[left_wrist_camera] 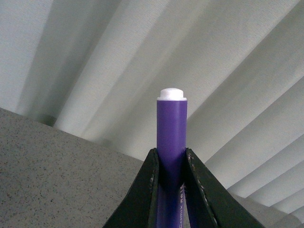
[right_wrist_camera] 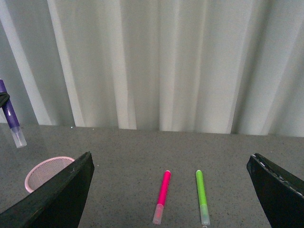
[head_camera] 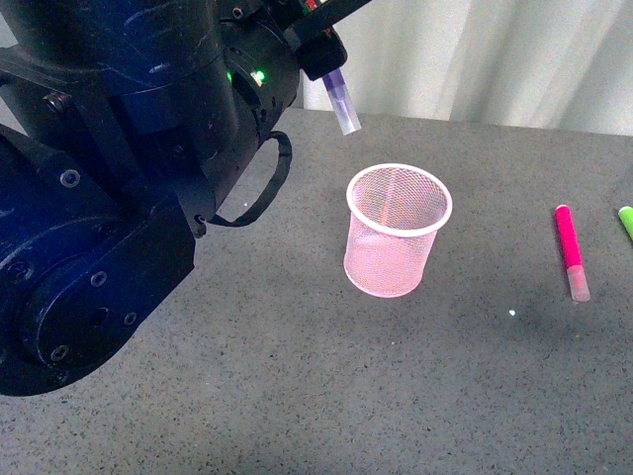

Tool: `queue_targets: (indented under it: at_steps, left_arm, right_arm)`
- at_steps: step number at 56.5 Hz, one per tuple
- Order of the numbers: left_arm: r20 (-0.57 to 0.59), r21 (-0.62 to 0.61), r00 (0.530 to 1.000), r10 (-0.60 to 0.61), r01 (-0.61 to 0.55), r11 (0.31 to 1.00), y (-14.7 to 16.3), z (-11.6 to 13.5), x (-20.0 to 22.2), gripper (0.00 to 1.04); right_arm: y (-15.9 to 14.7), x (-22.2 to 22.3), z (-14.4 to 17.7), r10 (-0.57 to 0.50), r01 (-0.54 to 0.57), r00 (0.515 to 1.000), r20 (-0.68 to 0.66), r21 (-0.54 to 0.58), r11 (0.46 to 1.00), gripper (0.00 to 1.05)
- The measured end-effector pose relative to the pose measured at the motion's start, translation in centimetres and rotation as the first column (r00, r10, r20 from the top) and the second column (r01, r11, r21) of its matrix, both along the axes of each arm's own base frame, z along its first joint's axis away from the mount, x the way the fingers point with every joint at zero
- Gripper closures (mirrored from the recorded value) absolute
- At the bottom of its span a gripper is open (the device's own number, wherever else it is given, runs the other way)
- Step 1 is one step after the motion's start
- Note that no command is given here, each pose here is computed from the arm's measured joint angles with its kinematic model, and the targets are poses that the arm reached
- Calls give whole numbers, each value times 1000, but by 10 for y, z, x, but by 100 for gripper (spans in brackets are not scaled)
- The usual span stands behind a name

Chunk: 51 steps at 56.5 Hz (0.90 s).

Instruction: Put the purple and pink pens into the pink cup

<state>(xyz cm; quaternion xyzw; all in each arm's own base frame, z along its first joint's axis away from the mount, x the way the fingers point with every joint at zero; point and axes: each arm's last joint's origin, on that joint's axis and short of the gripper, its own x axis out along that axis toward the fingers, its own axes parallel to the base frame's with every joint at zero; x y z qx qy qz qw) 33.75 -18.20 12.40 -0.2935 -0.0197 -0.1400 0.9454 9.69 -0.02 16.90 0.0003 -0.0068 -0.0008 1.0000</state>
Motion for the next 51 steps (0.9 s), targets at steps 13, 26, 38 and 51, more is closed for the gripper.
queue_targets:
  at_steps: [13,26,38,51]
  left_arm:
    - [0,0,1000,-8,8,1000,-3,0,-2,93]
    - [-29,16,998,-63,63,998,-23,-12,-13,93]
    - [-107,65,982,-153,161,985,-44,-40,-32,93]
    - [-95,59,986,-135,141,988,-45,-39,-30,93]
  right_arm:
    - [0,0,0,0,0,1000,0,0,1000,7]
    - [0,0,0,0,0,1000,0,0,1000,7]
    - [0,0,0,0,0,1000,0,0,1000,7]
    - [0,0,0,0,0,1000,0,0,1000,7]
